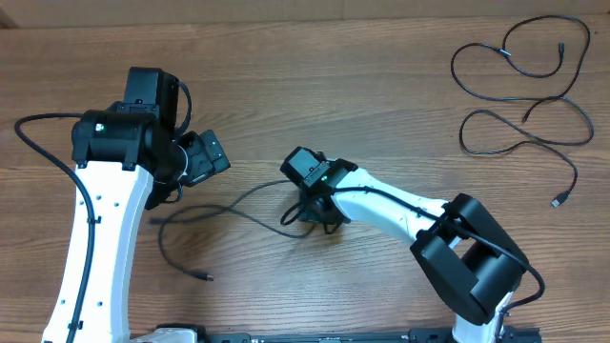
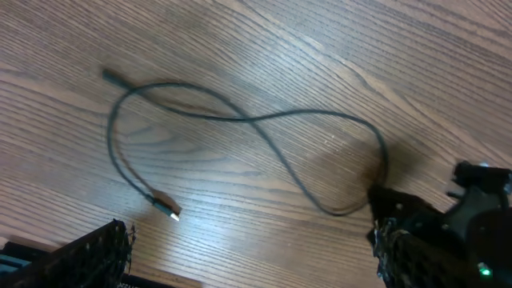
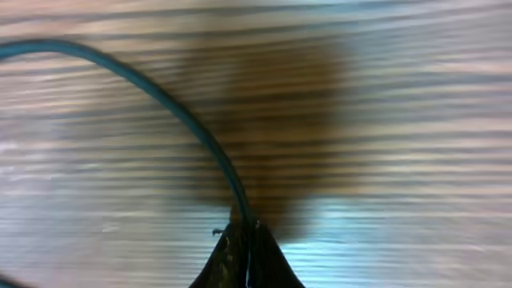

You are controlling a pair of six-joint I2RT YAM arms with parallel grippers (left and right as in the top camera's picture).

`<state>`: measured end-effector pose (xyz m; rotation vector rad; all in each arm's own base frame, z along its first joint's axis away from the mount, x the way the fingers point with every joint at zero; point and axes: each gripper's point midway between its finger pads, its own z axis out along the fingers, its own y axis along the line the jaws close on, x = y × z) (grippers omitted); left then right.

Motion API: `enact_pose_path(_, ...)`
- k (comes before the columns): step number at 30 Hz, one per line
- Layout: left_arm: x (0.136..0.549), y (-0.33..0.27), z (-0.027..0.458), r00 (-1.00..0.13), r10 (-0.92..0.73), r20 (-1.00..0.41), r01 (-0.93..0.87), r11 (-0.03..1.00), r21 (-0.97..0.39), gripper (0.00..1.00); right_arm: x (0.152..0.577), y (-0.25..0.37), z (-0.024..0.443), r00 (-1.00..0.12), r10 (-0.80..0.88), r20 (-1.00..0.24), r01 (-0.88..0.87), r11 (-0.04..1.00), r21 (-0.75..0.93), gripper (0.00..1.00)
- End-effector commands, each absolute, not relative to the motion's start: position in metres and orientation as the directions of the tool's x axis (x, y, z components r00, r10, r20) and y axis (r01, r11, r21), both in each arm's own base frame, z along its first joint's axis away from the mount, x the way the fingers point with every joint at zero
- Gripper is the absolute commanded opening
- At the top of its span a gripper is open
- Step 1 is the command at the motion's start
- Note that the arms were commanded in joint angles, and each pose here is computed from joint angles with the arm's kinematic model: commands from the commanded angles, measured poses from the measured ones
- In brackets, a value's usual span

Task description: Untangle cables

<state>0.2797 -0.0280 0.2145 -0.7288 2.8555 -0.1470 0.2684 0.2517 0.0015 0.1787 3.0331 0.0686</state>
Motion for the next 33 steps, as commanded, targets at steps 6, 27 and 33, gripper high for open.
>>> enact_pose_path(6, 0.282, -0.025, 0.223, -0.858, -0.476, -0.194, -0.455, 0.879, -0.146, 1.00, 0.320, 0.179, 0.078, -0.906, 0.319, -0.278, 0.347, 0.936, -0.060, 0.04)
enact_pose_path(27, 0.282, -0.025, 0.223, -0.857, -0.476, -0.194, -0.455, 0.878, -0.146, 1.00, 0.276, 0.001, 0.253, -0.627, 0.643, -0.440, 0.682, 0.726, 0.089, 0.04)
enact_pose_path(33, 0.282, -0.025, 0.223, -0.857, -0.476, -0.194, -0.455, 0.878, -0.146, 0.99, 0.259, -0.026, 0.271, -0.623, 0.614, -0.485, 0.668, 0.740, 0.077, 0.04)
